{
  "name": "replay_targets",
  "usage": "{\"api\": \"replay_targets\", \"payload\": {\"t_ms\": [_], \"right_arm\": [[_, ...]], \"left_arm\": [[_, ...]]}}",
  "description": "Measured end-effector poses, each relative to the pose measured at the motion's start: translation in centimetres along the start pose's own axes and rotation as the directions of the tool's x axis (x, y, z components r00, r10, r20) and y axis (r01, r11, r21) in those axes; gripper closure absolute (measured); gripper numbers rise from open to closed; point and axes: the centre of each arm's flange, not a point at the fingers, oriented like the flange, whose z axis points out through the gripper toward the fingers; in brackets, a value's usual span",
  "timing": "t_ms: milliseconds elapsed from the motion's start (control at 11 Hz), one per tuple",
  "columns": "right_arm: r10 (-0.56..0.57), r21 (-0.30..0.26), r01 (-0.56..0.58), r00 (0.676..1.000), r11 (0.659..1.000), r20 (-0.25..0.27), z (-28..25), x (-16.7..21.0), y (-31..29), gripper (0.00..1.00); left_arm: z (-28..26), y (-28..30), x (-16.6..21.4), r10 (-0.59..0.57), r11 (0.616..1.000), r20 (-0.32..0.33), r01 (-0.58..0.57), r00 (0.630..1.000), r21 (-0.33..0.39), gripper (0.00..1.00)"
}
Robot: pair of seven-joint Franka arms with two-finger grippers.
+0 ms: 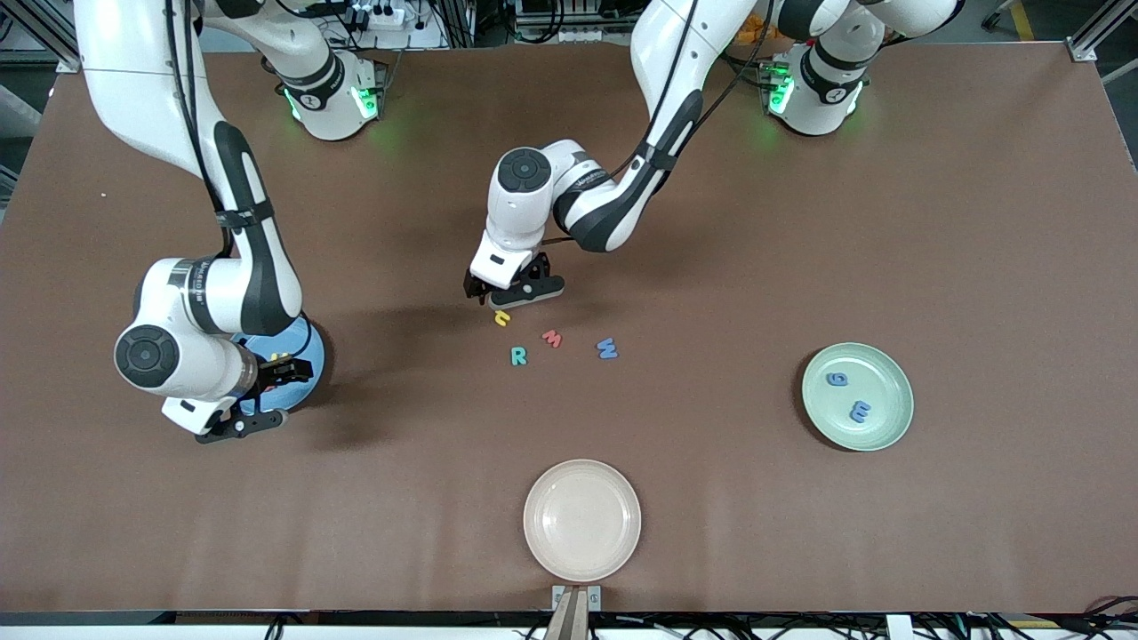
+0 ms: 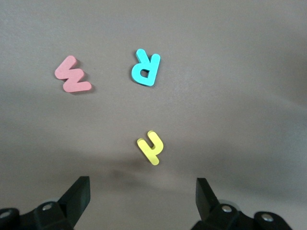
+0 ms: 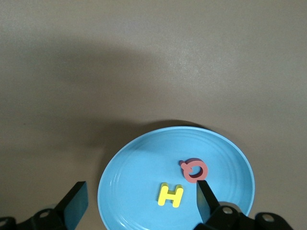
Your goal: Sort uppercase to blue plate, lowercase to green plate
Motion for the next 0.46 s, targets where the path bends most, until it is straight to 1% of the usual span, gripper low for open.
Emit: {"api": "replay_targets", "payload": {"t_ms": [274,365,457], "right_arm": [[-0.034,-0.003,0.034,0.999,0.999,-0.004,0.3,0.1,0.0,0.00],[-0.037,-0.004,0.037,0.999,0.999,-0.003,0.5,0.2,0.0,0.00],[-0.042,-0.005,0.042,0.999,0.999,-0.002,0.7,0.2,0.0,0.00]], "left_arm": [[0.3,0.1,1.7,-0.026,0.999,0.008,0.026,1.000,-0.019,0.05],[0.8,0.2,1.7,-0.024,1.000,0.005,0.024,1.000,-0.019,0.10],[1.5,0.3,1.6,-0.024,1.000,0.007,0.025,1.000,-0.018,0.10]]}}
